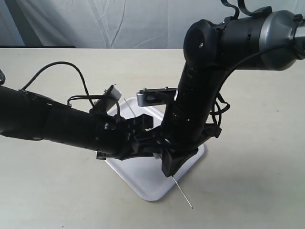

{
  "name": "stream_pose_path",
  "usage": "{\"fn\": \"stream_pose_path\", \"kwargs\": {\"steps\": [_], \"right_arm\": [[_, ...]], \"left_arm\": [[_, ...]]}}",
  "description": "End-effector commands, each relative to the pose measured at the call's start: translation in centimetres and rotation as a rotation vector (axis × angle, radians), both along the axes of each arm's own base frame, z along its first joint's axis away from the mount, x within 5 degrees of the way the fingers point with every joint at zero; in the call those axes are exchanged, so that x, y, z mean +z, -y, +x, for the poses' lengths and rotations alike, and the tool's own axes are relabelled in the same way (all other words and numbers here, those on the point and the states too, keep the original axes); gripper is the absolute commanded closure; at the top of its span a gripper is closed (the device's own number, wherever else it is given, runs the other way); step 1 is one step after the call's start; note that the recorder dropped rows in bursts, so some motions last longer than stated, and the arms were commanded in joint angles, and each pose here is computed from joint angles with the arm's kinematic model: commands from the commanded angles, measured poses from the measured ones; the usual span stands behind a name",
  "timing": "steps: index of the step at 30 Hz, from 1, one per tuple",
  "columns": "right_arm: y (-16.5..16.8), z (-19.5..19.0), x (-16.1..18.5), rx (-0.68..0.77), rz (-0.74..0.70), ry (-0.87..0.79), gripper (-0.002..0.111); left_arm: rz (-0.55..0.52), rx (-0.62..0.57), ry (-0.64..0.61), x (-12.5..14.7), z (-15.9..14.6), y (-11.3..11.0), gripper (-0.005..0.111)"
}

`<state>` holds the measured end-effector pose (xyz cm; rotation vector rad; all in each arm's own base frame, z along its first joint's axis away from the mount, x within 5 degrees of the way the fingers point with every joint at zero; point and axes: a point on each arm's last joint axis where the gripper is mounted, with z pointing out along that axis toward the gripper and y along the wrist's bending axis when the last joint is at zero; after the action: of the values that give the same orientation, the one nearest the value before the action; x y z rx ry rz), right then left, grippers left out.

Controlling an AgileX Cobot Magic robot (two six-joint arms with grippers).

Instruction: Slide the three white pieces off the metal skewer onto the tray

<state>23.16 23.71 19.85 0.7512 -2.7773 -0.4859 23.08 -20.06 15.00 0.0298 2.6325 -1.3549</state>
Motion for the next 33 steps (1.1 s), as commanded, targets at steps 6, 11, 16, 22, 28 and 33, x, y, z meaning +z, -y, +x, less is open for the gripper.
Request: {"fn": "stream_pose_path", "kwargs": {"steps": [6, 11, 16, 22, 28, 33], "right_arm": [[0.2, -0.4, 0.6, 0.022, 0.000, -0.044, 0.109], [0.1, -0.5, 0.6, 0.020, 0.003, -0.046, 0.109], [0.1, -0.5, 0.6, 0.018, 0.003, -0.047, 0.109], [0.1, -0.5, 0.7, 0.004, 0.002, -0.053, 0.109], [0.3, -0.4, 0.6, -0.010, -0.028, -0.044, 0.109], [1.0, 0.3, 0.5, -0.051, -0.099, 0.053, 0.109]], "left_arm": [[0.100, 0.135, 0.063, 0.5, 2.3, -0.3, 0.090], [0.109, 0.168, 0.072, 0.8, 2.9, -0.2, 0.090], [0.144, 0.208, 0.096, 0.9, 3.5, -0.5, 0.090], [0.166, 0.245, 0.127, 1.3, 4.2, -0.5, 0.090], [0.139, 0.276, 0.097, 1.7, 4.5, -0.3, 0.090], [0.087, 0.265, 0.030, 1.6, 3.9, 0.0, 0.090]]}}
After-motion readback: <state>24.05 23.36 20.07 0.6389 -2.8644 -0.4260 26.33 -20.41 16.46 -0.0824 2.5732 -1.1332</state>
